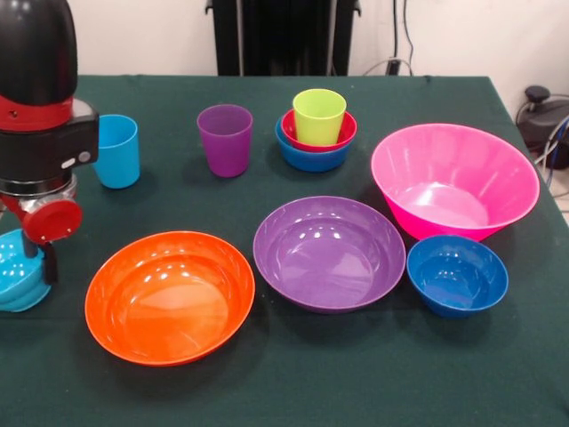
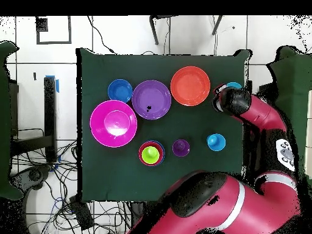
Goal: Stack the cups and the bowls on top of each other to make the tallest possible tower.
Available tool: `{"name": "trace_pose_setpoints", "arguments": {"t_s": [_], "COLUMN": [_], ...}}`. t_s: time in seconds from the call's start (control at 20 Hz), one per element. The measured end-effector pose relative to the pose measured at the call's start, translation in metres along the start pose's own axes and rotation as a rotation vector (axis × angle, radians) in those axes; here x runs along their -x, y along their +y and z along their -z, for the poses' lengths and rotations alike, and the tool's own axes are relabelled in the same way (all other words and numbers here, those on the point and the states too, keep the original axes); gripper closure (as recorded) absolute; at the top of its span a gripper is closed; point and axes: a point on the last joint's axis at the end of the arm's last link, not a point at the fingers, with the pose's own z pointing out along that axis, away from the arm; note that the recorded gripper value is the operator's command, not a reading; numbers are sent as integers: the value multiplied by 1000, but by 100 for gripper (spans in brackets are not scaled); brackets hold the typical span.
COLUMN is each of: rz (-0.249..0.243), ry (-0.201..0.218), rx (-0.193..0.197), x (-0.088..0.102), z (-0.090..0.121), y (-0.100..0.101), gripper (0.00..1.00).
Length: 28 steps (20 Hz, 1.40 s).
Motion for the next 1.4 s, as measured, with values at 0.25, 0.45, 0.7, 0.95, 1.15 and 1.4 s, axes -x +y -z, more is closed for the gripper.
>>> {"name": "trace_pose_setpoints", "arguments": {"t_s": [0.25, 0.45, 0.7, 0.95, 1.15, 1.4], "rz": [0, 0, 0, 0, 0, 0], "ry": [-14, -19, -18, -23, -27, -28], "rx": [-2, -2, -3, -3, -2, -2], "x": [7, 9, 9, 12, 13, 14], "z": [3, 4, 3, 6, 8, 9], "y": [-1, -1, -1, -2, -1, -1], "gripper": [0, 0, 100, 100, 100, 100]}}
